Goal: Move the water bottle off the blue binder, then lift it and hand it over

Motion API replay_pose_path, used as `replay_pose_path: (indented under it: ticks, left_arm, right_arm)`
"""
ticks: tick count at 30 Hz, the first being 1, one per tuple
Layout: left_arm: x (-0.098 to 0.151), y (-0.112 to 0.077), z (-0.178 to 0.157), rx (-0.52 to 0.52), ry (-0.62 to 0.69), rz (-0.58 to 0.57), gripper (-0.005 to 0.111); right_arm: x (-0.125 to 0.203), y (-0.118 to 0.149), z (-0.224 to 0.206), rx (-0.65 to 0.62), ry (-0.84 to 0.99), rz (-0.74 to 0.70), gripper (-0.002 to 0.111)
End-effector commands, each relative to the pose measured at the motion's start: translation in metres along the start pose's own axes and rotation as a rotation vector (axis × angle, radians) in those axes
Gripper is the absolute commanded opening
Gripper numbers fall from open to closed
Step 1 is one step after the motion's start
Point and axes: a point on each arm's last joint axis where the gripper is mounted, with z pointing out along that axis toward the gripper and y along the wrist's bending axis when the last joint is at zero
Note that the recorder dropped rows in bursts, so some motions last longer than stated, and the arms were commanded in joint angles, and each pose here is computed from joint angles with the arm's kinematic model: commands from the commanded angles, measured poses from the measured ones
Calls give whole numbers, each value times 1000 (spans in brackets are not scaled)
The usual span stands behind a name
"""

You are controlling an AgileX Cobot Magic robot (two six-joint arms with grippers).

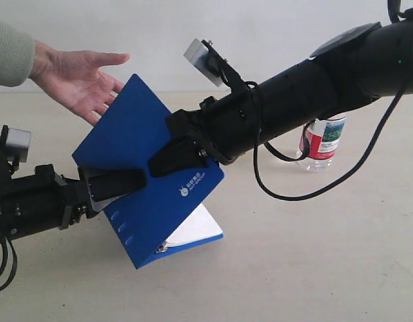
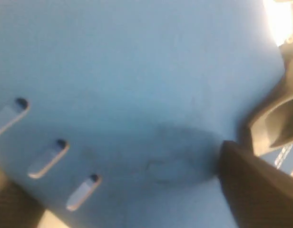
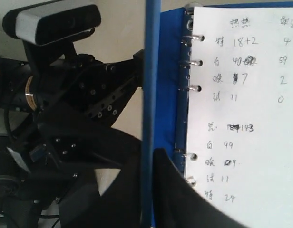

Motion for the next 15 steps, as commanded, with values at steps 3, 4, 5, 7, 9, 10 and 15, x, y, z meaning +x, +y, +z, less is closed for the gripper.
replay_pose_path:
  ticks: [3,4,5,7,9,10,15]
  left_arm:
    - [-6,-6,2,36,-43,-25,5]
    - [-6,-6,2,37,-43,-30,6]
    - [-6,-6,2,37,-43,-42,5]
    - [-6,-5,2,34,-41,-57,4]
    - [-3,0,2,-26,-6,-63,4]
    - [-1,3,2,-62,14,-63,4]
    - [5,8,1,-119,85,-18,4]
  right_arm:
    - [0,12,0,-67,14,-24,8]
    - [1,11,0,-61,24,-31,13]
    - [1,10,0,-53,30,-37,21]
    - [3,7,0,-12,51,-50,56]
    - [6,0,-1,64,82,-57,81]
    - [7,-6,-1,124,99,-55,88]
    - [11,-33,-10,436,145,-23,85]
